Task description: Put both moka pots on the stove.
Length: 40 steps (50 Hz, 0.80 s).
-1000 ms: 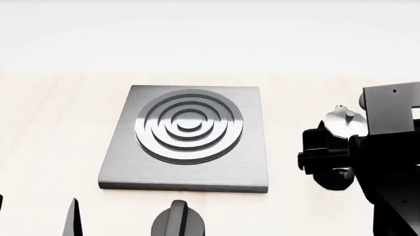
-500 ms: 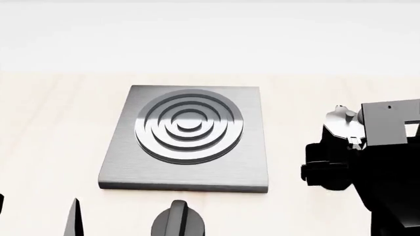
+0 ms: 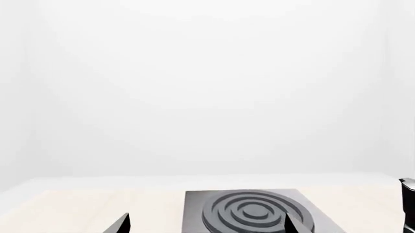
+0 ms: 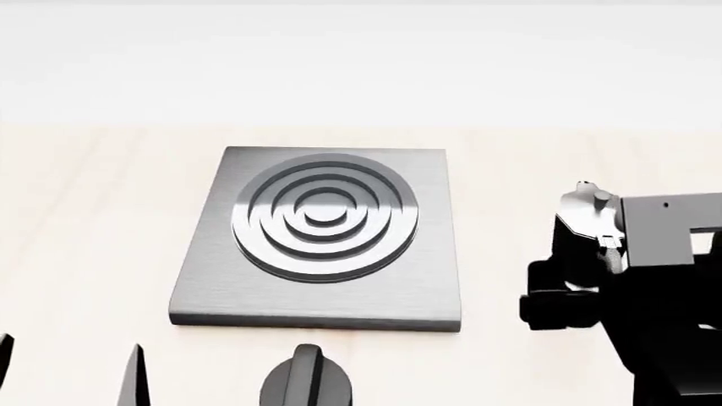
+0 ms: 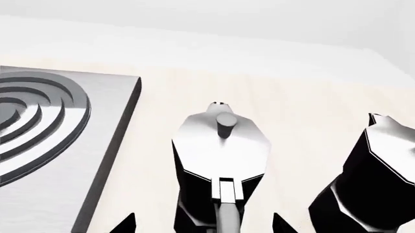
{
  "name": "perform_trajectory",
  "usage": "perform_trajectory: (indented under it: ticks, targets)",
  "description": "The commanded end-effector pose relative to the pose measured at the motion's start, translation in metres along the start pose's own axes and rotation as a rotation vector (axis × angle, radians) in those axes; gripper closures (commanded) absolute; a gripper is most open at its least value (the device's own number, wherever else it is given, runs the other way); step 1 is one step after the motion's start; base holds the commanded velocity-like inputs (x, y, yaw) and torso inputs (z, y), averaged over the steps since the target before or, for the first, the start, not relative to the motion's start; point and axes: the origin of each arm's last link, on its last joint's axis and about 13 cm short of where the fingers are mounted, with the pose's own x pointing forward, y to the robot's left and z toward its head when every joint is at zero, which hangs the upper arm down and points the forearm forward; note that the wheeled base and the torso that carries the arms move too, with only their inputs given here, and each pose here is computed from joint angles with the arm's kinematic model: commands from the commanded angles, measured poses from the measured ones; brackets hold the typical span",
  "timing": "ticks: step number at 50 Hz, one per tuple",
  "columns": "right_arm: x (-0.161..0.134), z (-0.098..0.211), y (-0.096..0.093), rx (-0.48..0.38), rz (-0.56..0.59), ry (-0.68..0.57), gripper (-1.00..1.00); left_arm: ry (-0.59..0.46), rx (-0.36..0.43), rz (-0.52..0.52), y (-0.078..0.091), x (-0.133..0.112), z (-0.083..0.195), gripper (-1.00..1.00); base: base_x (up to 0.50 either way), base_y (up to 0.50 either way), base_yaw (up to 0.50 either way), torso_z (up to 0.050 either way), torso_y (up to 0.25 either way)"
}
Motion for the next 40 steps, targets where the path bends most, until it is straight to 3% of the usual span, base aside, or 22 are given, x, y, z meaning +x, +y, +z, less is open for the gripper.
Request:
perform_trajectory:
  ticks: [1,40]
  targets:
    - [0.007,-0.008,-0.002,0.013,-0.006,0.013,-1.0,0.003,0.001,-0.005,-0.001,0.0,-0.001,-1.0,0.0,0.0,0.0,0.0,0.0]
    - [0.032,-0.032,-0.011,0.043,-0.018,0.068,-1.0,0.009,0.001,-0.018,-0.003,-0.001,-0.004,-1.0,0.0,0.0,0.0,0.0,0.0]
